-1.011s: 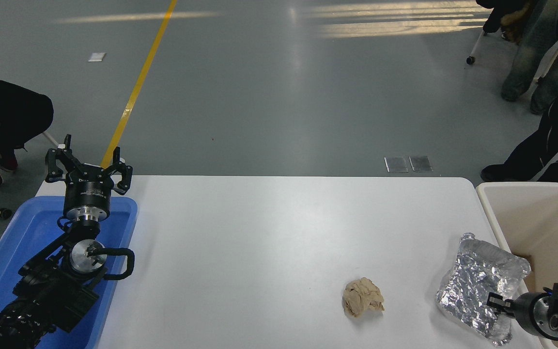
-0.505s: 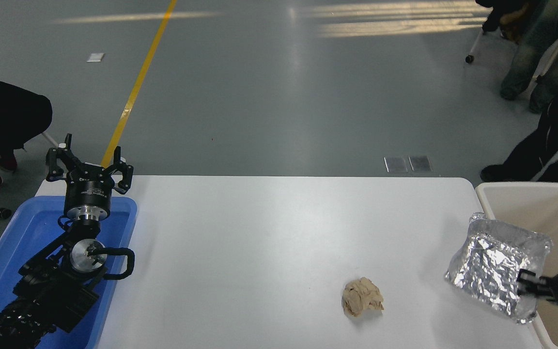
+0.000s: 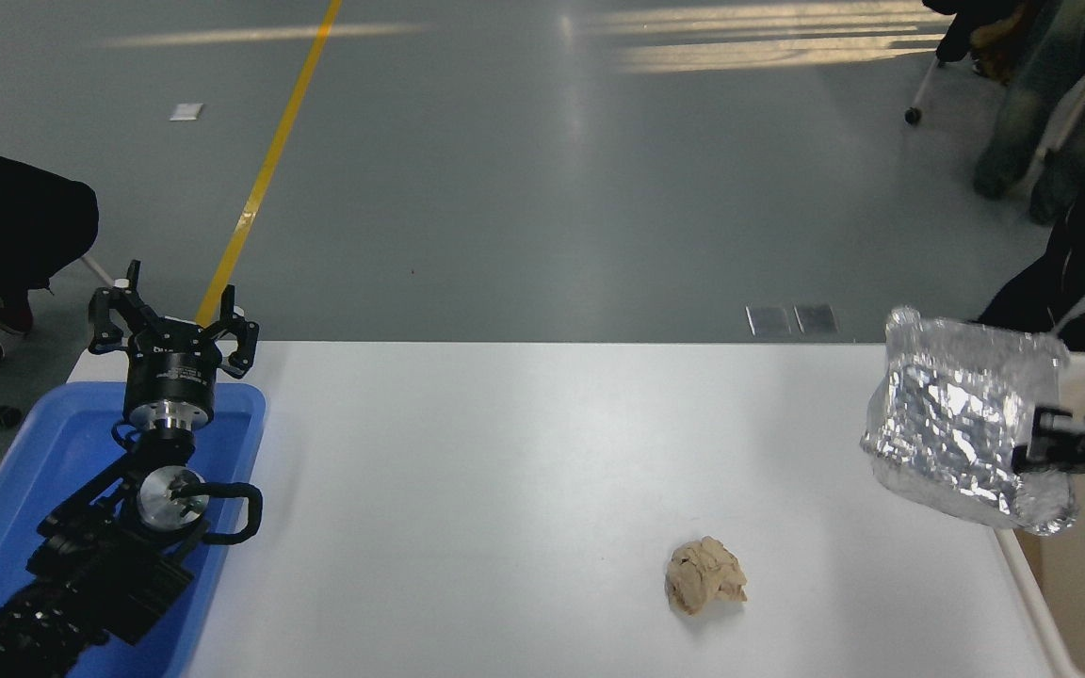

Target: Pick up foil plate and place in dustbin

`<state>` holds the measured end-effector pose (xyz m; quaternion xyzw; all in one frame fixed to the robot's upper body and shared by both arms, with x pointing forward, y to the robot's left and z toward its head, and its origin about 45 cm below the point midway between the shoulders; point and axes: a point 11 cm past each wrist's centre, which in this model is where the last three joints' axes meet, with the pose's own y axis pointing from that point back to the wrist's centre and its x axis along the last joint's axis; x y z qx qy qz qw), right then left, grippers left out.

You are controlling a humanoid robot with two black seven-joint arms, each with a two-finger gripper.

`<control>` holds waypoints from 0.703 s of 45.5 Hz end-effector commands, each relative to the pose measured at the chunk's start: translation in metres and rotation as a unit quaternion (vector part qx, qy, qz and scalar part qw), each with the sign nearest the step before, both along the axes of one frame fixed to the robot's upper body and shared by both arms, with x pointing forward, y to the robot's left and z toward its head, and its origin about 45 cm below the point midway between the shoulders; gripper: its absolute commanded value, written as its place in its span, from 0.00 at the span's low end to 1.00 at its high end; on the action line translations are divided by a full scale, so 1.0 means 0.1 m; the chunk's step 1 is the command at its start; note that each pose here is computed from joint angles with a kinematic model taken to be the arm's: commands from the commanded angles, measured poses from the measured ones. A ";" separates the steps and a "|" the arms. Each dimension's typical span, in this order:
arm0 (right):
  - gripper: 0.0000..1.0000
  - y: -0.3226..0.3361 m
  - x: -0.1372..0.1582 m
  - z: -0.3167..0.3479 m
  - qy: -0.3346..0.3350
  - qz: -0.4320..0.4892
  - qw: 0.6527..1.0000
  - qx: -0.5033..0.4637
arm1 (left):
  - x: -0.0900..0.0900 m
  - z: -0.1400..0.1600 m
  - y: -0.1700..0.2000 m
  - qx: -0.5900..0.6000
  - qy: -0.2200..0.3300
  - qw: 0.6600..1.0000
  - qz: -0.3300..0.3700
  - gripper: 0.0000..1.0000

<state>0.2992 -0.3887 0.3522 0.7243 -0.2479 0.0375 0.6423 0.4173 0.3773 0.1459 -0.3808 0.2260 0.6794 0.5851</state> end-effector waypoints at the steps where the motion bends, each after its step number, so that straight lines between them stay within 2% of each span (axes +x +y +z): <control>1: 0.00 0.46 0.09 0.68 0.001 0.004 1.000 -0.001 | -0.01 -0.01 0.00 0.000 0.001 1.000 0.001 0.99; 10: 0.00 0.84 -0.04 1.09 0.026 0.052 0.998 0.017 | -0.01 -0.01 0.01 -0.002 0.001 1.000 0.003 0.99; 19: 0.00 0.77 -0.03 0.91 0.043 0.042 0.998 0.017 | -0.01 -0.01 0.01 -0.002 0.001 1.000 0.003 0.99; 24: 0.00 0.45 0.10 0.63 0.041 0.004 0.999 0.006 | -0.01 -0.01 0.01 -0.002 0.001 1.000 0.003 0.99; 32: 0.00 -0.40 0.36 0.04 0.021 -0.085 0.996 -0.036 | -0.01 0.00 0.01 -0.002 0.000 1.000 0.003 0.99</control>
